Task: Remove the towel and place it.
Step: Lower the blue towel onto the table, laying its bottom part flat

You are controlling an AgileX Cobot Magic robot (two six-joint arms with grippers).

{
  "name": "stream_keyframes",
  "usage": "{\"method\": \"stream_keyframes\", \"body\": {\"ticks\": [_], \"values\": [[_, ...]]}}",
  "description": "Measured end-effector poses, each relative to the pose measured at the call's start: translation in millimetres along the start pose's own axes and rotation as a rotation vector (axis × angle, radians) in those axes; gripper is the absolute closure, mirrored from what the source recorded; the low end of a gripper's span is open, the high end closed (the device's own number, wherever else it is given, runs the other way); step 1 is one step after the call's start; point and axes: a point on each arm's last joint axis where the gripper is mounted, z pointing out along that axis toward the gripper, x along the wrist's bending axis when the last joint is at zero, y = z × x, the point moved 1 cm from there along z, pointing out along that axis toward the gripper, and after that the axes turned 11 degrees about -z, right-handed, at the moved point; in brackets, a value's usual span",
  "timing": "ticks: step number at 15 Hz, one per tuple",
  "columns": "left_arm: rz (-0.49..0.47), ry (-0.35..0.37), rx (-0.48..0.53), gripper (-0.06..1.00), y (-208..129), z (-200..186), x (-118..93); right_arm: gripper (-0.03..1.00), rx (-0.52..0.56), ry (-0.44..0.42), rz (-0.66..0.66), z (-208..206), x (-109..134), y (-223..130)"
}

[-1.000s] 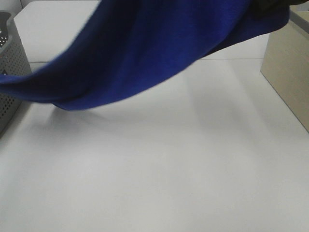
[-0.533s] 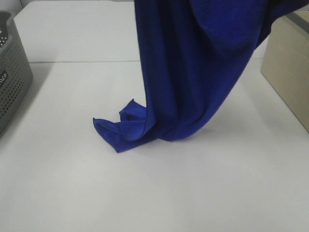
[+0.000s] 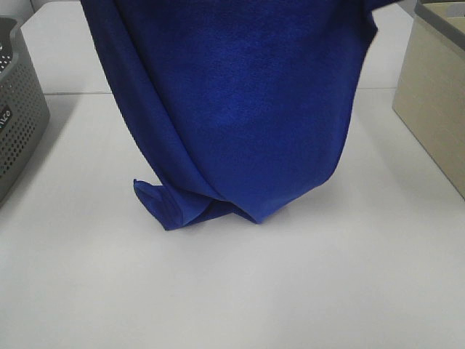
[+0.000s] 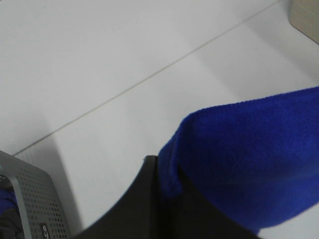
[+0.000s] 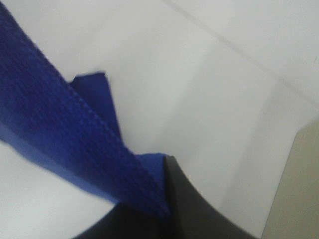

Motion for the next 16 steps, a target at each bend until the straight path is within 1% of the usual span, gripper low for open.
{"method": "stream_keyframes", "body": {"ticks": [1,3,4,5,6,7,8,9,10,11,12,13,14,16], "values": [[-0.020,0.019,-0.037,0.94,6.5,16.3,10.2,0.95,-0.086,-0.068,-0.025,12.3,-7.4,12.9],[-0.053,0.041,-0.144,0.94,20.6,53.6,29.4,0.95,-0.338,-0.243,-0.107,34.7,-23.5,46.6],[-0.056,0.038,-0.232,0.94,29.4,75.2,36.8,0.95,-0.459,-0.307,-0.145,47.2,-28.3,63.9],[-0.042,0.029,-0.345,0.94,39.2,95.0,42.3,0.95,-0.589,-0.360,-0.163,55.0,-35.3,83.7],[-0.031,0.025,-0.421,0.94,45.2,104.8,46.2,0.95,-0.656,-0.381,-0.169,59.2,-38.4,95.2],[-0.010,0.018,-0.566,0.94,55.3,122.8,54.6,0.95,-0.766,-0.423,-0.180,65.7,-48.1,116.1],[0.002,0.004,-0.736,0.94,69.0,129.9,62.5,0.95,-0.838,-0.456,-0.152,75.4,-63.6,134.4],[0.012,-0.001,-0.860,0.94,81.4,131.2,69.0,0.95,-0.889,-0.481,-0.083,77.3,-83.6,147.3],[0.030,0.009,-0.944,0.94,95.0,124.5,73.4,0.95,-0.920,-0.499,-0.005,72.8,-104.0,154.5],[0.083,0.037,-1.003,0.94,107.2,116.8,74.9,0.95,-0.922,-0.509,0.046,71.8,-118.9,155.6],[0.136,0.075,-1.036,0.94,117.8,111.4,75.3,0.95,-0.922,-0.511,0.073,69.5,-125.7,155.9],[0.151,0.092,-1.034,0.94,120.8,114.1,76.0,0.95,-0.923,-0.510,0.076,67.8,-126.1,156.4],[0.151,0.100,-1.009,0.94,120.4,120.0,76.6,0.95,-0.910,-0.506,0.079,69.3,-126.1,155.9],[0.146,0.117,-0.890,0.94,112.4,135.6,76.2,0.95,-0.811,-0.482,0.081,78.6,-125.0,150.3]]}}
